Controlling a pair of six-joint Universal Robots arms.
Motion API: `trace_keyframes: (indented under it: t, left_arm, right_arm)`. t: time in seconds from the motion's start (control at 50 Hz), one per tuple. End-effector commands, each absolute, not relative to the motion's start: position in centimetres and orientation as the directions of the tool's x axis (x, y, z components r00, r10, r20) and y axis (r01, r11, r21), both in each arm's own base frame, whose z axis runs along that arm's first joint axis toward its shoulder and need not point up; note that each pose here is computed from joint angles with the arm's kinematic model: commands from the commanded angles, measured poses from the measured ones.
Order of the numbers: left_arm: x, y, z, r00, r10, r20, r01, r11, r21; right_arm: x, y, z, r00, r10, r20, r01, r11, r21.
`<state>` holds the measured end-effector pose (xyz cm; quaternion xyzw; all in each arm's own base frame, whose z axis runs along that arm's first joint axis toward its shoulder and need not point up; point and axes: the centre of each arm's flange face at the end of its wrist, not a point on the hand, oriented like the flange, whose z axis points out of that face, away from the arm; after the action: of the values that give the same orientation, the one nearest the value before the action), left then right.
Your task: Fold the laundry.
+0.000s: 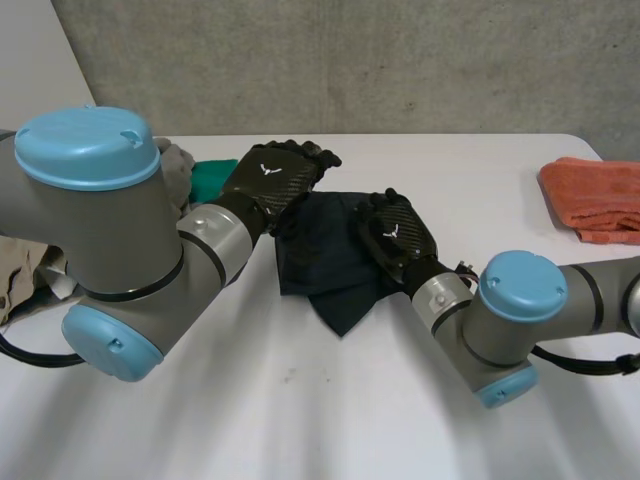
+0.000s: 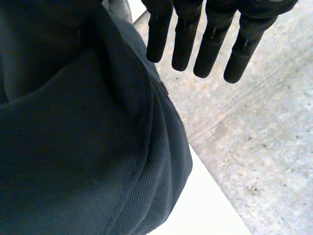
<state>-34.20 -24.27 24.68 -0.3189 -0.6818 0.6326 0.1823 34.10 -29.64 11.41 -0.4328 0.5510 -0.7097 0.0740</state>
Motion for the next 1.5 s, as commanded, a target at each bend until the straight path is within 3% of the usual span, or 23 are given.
trace_keyframes:
  t: [0.02, 0.08, 0.22, 0.3, 0.48, 0.56, 0.66, 0.8, 0.88, 0.96, 1.04, 1.16, 1.28, 1.5]
  left_arm:
    - [-33.9, -24.4, 24.4, -0.734, 0.662, -0.153, 0.210, 0.007, -0.978]
    - [-33.8, -24.3, 24.1, -0.734, 0.662, -0.151, 0.214, 0.014, -0.977]
    - [-33.5, -24.6, 24.0, -0.741, 0.654, -0.151, 0.216, 0.020, -0.976]
    - [-33.4, -24.6, 24.2, -0.741, 0.654, -0.151, 0.214, 0.016, -0.977]
    - [-33.5, -24.4, 24.9, -0.740, 0.655, -0.154, 0.202, -0.002, -0.979]
    - [-33.7, -24.3, 25.7, -0.737, 0.657, -0.157, 0.187, -0.025, -0.982]
    - [-34.6, -23.6, 27.0, -0.724, 0.671, -0.163, 0.159, -0.067, -0.985]
    - [-35.6, -22.1, 27.8, -0.694, 0.700, -0.165, 0.142, -0.092, -0.986]
    - [-35.9, -21.5, 27.8, -0.683, 0.711, -0.165, 0.140, -0.095, -0.986]
    - [-36.2, -21.0, 27.8, -0.673, 0.721, -0.166, 0.138, -0.098, -0.986]
    - [-36.5, -20.5, 27.8, -0.661, 0.731, -0.167, 0.136, -0.102, -0.985]
    - [-36.9, -19.5, 27.5, -0.643, 0.747, -0.166, 0.140, -0.099, -0.985]
    - [-37.1, -19.1, 27.4, -0.636, 0.754, -0.166, 0.142, -0.097, -0.985]
    - [-37.5, -18.4, 27.1, -0.622, 0.765, -0.165, 0.147, -0.093, -0.985]
  right_arm:
    - [34.5, -30.7, 10.2, -0.605, -0.614, 0.507, -0.429, -0.285, -0.857]
    - [34.5, -31.0, 10.1, -0.609, -0.621, 0.494, -0.436, -0.258, -0.862]
    - [34.7, -31.4, 11.0, -0.667, -0.642, 0.378, -0.343, -0.186, -0.921]
    - [34.9, -32.1, 12.3, -0.700, -0.616, 0.361, -0.302, -0.203, -0.931]
    - [34.1, -35.4, 20.0, -0.779, -0.488, 0.393, -0.227, -0.364, -0.903]
    - [30.4, -39.2, 23.4, -0.826, -0.393, 0.405, -0.225, -0.428, -0.875]
    - [25.5, -43.7, 28.3, -0.847, -0.318, 0.426, -0.186, -0.572, -0.799]
    - [16.0, -50.0, 30.9, -0.908, -0.235, 0.347, -0.119, -0.649, -0.752]
    - [11.8, -53.2, 29.0, -0.917, -0.248, 0.314, -0.088, -0.639, -0.764]
    - [6.4, -56.0, 24.6, -0.912, -0.258, 0.317, -0.109, -0.594, -0.797]
    - [3.4, -57.3, 21.1, -0.907, -0.271, 0.322, -0.114, -0.578, -0.808]
    - [1.0, -58.0, 16.4, -0.904, -0.330, 0.271, -0.055, -0.541, -0.840]
    - [-1.5, -57.7, 11.8, -0.908, -0.344, 0.239, -0.056, -0.465, -0.883]
    - [-3.9, -56.8, 9.0, -0.917, -0.332, 0.222, -0.067, -0.420, -0.905]
